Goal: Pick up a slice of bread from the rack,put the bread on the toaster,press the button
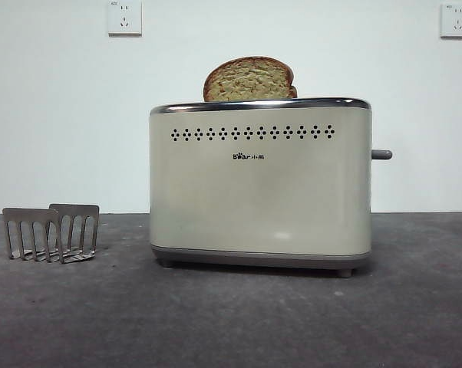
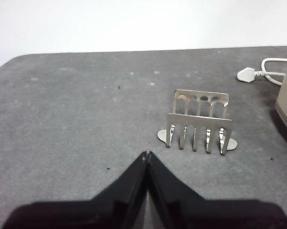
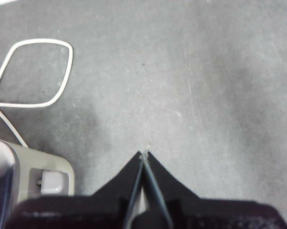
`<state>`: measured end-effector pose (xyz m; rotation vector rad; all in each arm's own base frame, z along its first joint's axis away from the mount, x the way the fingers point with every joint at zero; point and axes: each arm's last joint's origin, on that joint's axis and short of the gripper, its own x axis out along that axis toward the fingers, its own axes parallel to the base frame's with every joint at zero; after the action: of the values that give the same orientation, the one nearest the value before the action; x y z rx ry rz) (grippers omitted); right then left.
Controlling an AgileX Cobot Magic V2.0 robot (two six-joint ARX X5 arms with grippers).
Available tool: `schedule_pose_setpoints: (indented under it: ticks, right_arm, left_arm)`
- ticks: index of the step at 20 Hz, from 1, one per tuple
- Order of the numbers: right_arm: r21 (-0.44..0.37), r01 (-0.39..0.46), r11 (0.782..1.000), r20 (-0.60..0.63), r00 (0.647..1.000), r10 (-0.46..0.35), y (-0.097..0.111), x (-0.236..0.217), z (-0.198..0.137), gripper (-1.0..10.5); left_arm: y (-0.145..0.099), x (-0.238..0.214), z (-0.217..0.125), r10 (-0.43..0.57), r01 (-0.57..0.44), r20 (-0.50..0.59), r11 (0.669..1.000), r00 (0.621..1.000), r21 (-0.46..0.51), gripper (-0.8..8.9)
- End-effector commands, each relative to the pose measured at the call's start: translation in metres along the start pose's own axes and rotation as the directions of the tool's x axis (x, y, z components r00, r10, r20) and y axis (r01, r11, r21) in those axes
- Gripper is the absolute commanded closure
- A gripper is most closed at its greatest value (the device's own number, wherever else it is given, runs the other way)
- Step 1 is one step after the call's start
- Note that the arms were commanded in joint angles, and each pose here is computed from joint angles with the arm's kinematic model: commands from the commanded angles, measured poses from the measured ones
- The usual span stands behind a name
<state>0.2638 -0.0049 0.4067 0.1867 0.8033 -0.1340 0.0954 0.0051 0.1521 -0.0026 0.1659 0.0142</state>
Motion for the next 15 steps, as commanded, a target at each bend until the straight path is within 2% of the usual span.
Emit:
schedule_pose_setpoints:
  ticks: [1, 14, 15]
  right_arm:
    - [-0.011, 0.003, 1.0, 0.007, 1.0, -0.003, 0.0004, 0.0008, 0.0013, 9.5]
    - [-0.01, -0.006, 1.0, 0.011, 1.0, 0.006, 0.0006, 0.0008, 0.0018, 9.5]
    - [-0.009, 0.02, 1.0, 0.023, 1.0, -0.019, -0.0006, -0.0012, 0.0019, 9.5]
  left_arm:
    - [0.0002, 0.001, -0.0025, -0.001, 0.001, 0.0, 1.0, 1.0, -0.026, 8.17]
    - [0.0004, 0.0039, -0.0054, -0.002, 0.0, -0.046, 0.999, 0.999, -0.033, 8.17]
    - [0.0004, 0.0042, -0.0058, -0.002, 0.0, -0.051, 0.999, 0.999, -0.034, 8.17]
